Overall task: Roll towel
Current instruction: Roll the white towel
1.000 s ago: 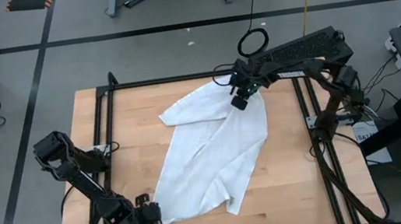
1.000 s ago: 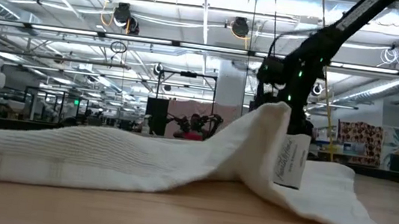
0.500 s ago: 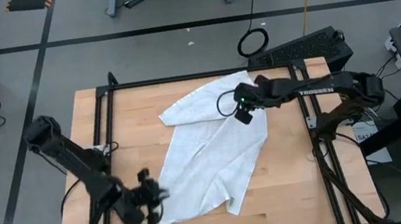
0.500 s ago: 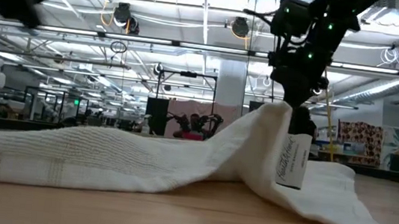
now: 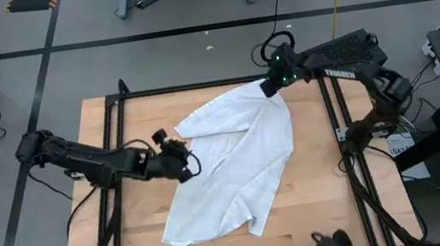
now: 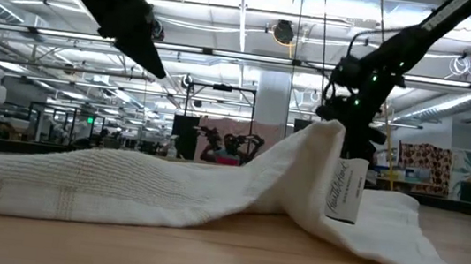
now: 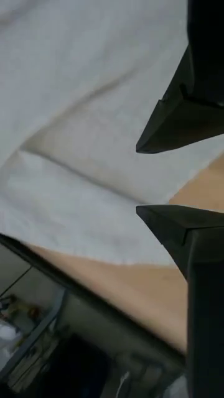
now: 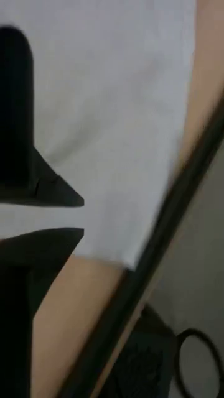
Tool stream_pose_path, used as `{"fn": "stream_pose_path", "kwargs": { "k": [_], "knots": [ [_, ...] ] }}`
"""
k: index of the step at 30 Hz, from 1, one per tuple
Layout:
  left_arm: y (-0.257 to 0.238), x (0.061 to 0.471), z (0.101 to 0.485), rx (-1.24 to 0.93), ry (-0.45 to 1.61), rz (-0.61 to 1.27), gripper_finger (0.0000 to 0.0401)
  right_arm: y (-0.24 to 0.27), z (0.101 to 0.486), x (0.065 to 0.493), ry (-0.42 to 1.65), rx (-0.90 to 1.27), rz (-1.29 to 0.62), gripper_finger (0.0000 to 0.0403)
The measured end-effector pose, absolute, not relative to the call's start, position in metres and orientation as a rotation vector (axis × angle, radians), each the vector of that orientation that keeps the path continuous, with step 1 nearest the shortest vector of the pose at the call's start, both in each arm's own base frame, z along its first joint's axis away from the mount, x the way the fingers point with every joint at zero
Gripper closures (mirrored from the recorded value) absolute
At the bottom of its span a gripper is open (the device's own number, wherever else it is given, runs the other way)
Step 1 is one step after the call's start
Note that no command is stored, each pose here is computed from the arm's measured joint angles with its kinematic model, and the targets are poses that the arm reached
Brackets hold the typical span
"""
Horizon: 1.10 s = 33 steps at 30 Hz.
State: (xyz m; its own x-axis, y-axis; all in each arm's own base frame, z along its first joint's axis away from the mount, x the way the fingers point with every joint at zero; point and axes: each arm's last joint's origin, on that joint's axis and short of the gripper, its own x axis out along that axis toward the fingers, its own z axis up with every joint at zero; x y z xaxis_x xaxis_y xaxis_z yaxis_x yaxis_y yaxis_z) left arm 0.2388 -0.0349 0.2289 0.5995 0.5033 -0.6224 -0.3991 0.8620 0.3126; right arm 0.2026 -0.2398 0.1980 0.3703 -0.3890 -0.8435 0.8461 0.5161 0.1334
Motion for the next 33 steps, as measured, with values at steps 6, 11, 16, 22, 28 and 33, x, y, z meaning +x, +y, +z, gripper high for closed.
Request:
{"fn": "stream_pose_path", "kwargs": {
  "k": [6,11,16,22,28,33],
  "knots": [
    [-0.016,0.24,0.226,0.125,0.772,0.646,0.0249,-0.28,0.176,0.208,0.98,0.682,-0.859,0.028],
    [0.006,0.234,0.22,0.111,0.847,0.741,0.0249,-0.294,0.166,0.217,1.053,0.674,-0.858,0.0252],
    [0.031,0.231,0.218,0.08,0.896,0.808,0.0249,-0.306,0.159,0.221,1.071,0.654,-0.881,0.0253],
    [0.061,0.226,0.217,0.0,0.953,0.807,0.0249,-0.315,0.14,0.218,1.114,0.669,-0.875,0.027],
    [0.085,0.22,0.214,-0.071,0.979,0.81,0.0249,-0.316,0.14,0.217,1.137,0.615,-0.834,0.0298],
    [0.103,0.215,0.194,-0.166,0.961,0.749,0.0249,-0.316,0.142,0.217,1.145,0.574,-0.793,0.0356]
  ]
}}
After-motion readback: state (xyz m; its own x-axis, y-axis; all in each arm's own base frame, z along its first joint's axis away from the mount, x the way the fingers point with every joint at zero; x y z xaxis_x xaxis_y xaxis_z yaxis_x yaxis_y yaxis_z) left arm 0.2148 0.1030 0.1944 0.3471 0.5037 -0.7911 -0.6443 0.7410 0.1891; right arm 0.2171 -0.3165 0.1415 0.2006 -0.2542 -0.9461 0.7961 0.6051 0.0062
